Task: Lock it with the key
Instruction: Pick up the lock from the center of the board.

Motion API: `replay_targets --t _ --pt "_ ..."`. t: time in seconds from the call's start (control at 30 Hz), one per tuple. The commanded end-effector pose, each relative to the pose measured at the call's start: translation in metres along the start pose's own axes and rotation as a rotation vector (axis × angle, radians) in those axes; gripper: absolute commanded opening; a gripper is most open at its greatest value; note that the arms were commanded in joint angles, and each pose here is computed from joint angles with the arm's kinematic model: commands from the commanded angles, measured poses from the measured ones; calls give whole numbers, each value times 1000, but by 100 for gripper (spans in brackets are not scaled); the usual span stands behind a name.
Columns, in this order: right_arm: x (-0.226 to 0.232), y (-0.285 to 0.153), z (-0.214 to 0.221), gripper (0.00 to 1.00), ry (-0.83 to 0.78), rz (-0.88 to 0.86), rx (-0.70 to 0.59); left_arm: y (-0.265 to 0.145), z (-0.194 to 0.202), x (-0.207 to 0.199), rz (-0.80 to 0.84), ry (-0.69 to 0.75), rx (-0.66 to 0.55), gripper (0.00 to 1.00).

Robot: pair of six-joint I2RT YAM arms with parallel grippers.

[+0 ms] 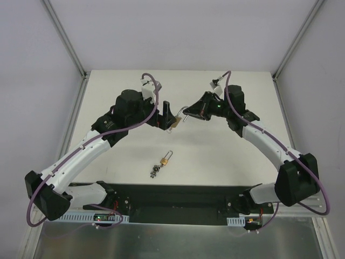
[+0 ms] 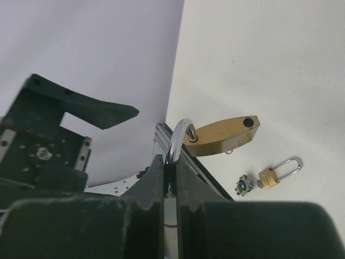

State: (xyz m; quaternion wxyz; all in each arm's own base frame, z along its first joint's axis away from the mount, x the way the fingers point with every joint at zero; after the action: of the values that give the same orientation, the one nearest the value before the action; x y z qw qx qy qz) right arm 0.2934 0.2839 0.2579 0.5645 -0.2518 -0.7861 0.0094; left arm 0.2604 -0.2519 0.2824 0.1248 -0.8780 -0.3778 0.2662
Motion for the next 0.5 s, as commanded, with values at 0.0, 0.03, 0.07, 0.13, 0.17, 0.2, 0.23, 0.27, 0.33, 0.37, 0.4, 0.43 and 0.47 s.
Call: replay_targets --t 0.0,0.03,0.07,0.13,0.17,0.2,0.23,0.27,0.33,0.37,0.4,0.43,0.47 --pt "75 -35 -30 1 13 -263 -155 -4 -32 -23 165 39 -200 99" --pt "81 -42 -30 1 14 -278 -171 -1 -28 -23 177 42 -210 98" --pt "82 -45 -32 1 43 -280 -185 -1 -34 -27 201 55 -246 98" --pt "91 -55 -34 1 44 -305 -218 2 -31 -32 247 71 -254 97" --pt "91 -57 -34 1 57 -307 -225 3 -36 -35 268 78 -277 96" --pt "95 -61 -35 1 67 -320 -237 4 -36 -36 279 82 -279 96" --pt "101 -66 -35 1 66 -333 -244 9 -32 -37 291 75 -261 95" --pt "103 -68 -35 1 69 -338 -250 12 -31 -37 299 72 -257 95" --pt "112 -73 -35 1 70 -364 -252 21 -28 -37 308 57 -239 92" --pt "114 -75 -35 1 70 -372 -254 25 -26 -36 309 52 -231 89" --pt "117 -77 -35 1 72 -381 -254 30 -25 -34 305 44 -228 88" --pt "119 -78 -34 1 70 -385 -253 33 -24 -34 306 30 -223 86" --pt "120 -78 -35 1 70 -388 -255 35 -24 -34 310 27 -224 82"
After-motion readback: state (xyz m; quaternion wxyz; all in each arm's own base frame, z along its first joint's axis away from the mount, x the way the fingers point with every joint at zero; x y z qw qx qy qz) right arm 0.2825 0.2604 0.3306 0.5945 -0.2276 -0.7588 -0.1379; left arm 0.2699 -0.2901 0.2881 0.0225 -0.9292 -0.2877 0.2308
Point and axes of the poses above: each gripper's point midway between its finger pads, its own y axis out along the fingers, its own x axis along the line the jaws close on, z = x × y, the point moved 1 cm from there along -y, back along the fingers, and after that the axes turned 2 degrees about -y, right-handed, at the moved point
